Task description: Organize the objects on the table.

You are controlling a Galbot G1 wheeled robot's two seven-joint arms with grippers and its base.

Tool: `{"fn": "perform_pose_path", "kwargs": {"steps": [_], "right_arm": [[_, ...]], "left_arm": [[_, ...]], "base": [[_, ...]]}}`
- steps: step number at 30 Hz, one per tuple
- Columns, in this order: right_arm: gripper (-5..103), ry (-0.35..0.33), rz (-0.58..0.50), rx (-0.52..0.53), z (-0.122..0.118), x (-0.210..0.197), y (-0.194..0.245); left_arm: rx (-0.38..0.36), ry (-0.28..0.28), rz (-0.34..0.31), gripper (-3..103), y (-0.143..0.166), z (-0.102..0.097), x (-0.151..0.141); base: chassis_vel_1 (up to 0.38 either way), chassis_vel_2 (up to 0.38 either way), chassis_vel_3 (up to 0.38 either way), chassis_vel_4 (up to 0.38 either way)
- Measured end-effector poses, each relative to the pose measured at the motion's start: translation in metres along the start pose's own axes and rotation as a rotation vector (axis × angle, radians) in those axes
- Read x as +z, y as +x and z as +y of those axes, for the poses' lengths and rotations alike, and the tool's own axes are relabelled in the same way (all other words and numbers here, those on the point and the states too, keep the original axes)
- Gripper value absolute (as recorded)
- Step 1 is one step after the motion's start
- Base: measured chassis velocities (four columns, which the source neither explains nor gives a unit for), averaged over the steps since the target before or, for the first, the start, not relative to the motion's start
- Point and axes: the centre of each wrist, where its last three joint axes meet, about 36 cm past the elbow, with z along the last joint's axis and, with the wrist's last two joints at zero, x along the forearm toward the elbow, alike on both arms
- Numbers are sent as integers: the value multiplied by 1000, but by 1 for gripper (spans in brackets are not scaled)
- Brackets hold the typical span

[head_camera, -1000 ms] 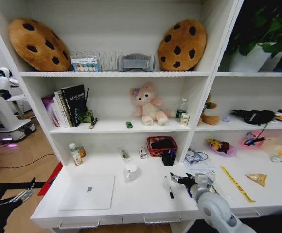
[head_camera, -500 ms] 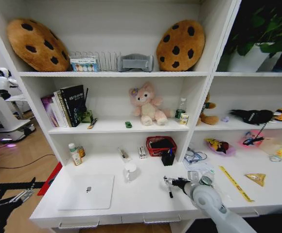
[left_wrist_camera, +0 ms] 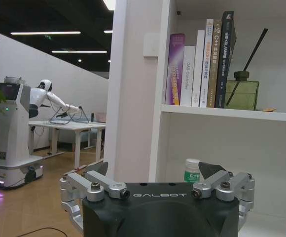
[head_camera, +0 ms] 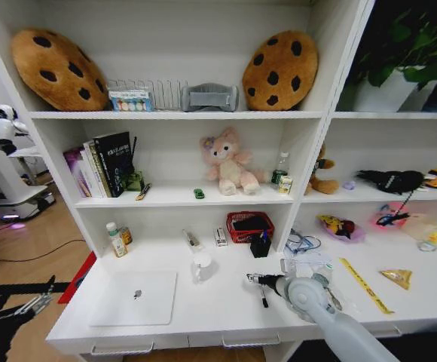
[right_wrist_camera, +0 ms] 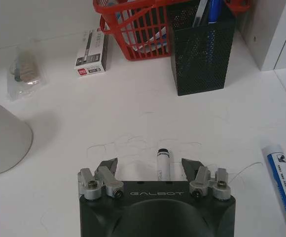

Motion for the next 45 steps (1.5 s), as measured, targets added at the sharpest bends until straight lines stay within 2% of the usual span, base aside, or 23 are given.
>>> {"fn": "perform_pose_path", "kwargs": {"steps": [1,4,6,9,10,12,13,15,21,26,27,28,35,37,38,39,43,45], "right_arm": [[74,0,0,0,0,0,0],[58,1,8,4,3,0,-6],[58,2,9,5,4,0,-7],[42,-1,13,12,5,0,-9],[42,-1,13,12,5,0,-9],[31,-5,16,18,3,2,-9],[31,-5,16,18,3,2,-9],[20,-13,19,28,-1,5,-8],[31,-27,24,42,-10,10,-6],[22,-27,27,52,-13,12,-7],[12,-24,28,49,-13,13,-7],[10,-20,29,45,-12,13,-8],[10,-5,24,37,-8,11,-9],[10,41,-10,40,-9,11,-5],[10,41,-10,40,-9,11,-5],[10,70,-51,49,-10,10,-2],[10,84,-79,54,-11,9,-1],[10,107,-132,62,-12,8,2]], "left_arm": [[0,0,0,100,0,0,0],[0,0,0,100,0,0,0],[0,0,0,100,0,0,0],[0,0,0,100,0,0,0],[0,0,0,100,0,0,0],[0,0,0,100,0,0,0],[0,0,0,100,0,0,0],[0,0,0,100,0,0,0],[0,0,0,100,0,0,0],[0,0,0,100,0,0,0],[0,0,0,100,0,0,0],[0,0,0,100,0,0,0],[0,0,0,100,0,0,0],[0,0,0,100,0,0,0],[0,0,0,100,0,0,0],[0,0,0,100,0,0,0],[0,0,0,100,0,0,0],[0,0,0,100,0,0,0]], "base": [[0,0,0,0],[0,0,0,0],[0,0,0,0],[0,0,0,0],[0,0,0,0],[0,0,0,0],[0,0,0,0],[0,0,0,0],[0,0,0,0],[0,0,0,0],[0,0,0,0],[0,0,0,0],[0,0,0,0],[0,0,0,0],[0,0,0,0],[0,0,0,0],[0,0,0,0],[0,0,0,0]]}}
